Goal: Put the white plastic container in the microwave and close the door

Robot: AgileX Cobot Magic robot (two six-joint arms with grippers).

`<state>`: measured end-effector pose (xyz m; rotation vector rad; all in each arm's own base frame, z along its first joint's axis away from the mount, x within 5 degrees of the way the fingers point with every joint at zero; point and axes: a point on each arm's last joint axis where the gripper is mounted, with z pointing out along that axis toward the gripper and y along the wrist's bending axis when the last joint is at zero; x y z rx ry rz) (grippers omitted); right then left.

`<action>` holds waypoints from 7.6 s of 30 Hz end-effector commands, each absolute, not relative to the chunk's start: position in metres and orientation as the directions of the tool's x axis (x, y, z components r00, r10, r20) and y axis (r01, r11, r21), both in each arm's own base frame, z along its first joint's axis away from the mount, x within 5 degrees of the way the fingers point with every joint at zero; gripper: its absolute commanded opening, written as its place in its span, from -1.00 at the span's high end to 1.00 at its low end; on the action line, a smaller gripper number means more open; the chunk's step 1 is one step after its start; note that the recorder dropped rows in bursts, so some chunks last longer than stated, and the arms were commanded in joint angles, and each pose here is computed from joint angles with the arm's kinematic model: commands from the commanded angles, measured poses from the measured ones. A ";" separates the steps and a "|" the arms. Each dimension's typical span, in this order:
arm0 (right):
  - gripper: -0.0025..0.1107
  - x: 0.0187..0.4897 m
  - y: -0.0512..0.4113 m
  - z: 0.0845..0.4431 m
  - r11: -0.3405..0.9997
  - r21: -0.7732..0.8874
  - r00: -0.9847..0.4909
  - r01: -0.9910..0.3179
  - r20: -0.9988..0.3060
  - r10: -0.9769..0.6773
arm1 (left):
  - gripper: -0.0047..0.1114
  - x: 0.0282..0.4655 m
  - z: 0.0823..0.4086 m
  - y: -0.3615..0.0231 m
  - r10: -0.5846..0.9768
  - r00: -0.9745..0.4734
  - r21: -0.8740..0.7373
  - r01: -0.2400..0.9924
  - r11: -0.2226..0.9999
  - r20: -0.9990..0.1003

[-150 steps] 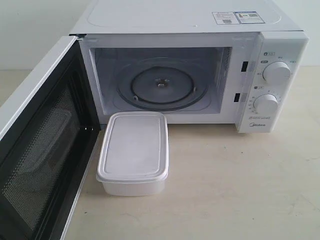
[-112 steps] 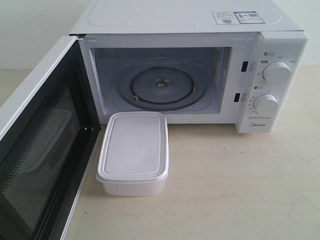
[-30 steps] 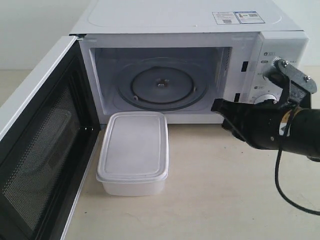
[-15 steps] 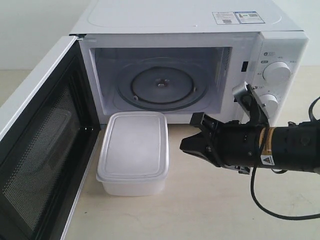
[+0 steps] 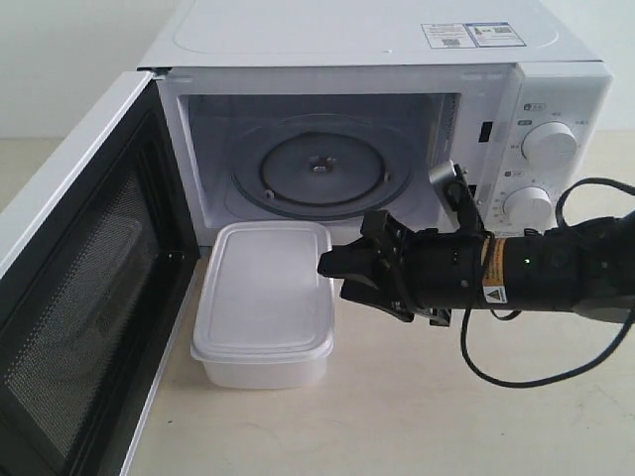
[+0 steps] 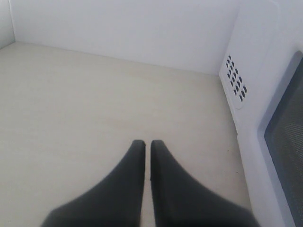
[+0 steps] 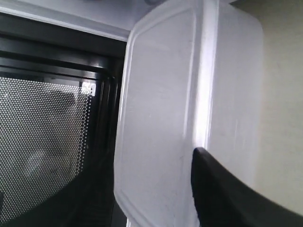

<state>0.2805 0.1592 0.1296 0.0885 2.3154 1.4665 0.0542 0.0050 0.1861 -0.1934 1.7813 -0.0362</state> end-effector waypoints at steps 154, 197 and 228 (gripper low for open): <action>0.96 0.180 0.170 0.166 0.198 0.964 -0.408 0.178 -0.111 0.906 | 0.84 0.054 0.186 0.005 -0.161 -0.199 -0.141 -0.112 0.984 -0.967; 0.96 0.297 0.229 0.175 0.334 0.926 -0.269 0.178 -0.281 0.921 | 0.84 0.054 0.186 0.005 -0.161 -0.199 -0.141 -0.112 0.984 -0.967; 0.96 0.331 0.226 0.170 0.343 0.924 -0.226 0.168 -0.303 0.926 | 0.84 0.054 0.186 0.005 -0.161 -0.199 -0.141 -0.112 0.984 -0.967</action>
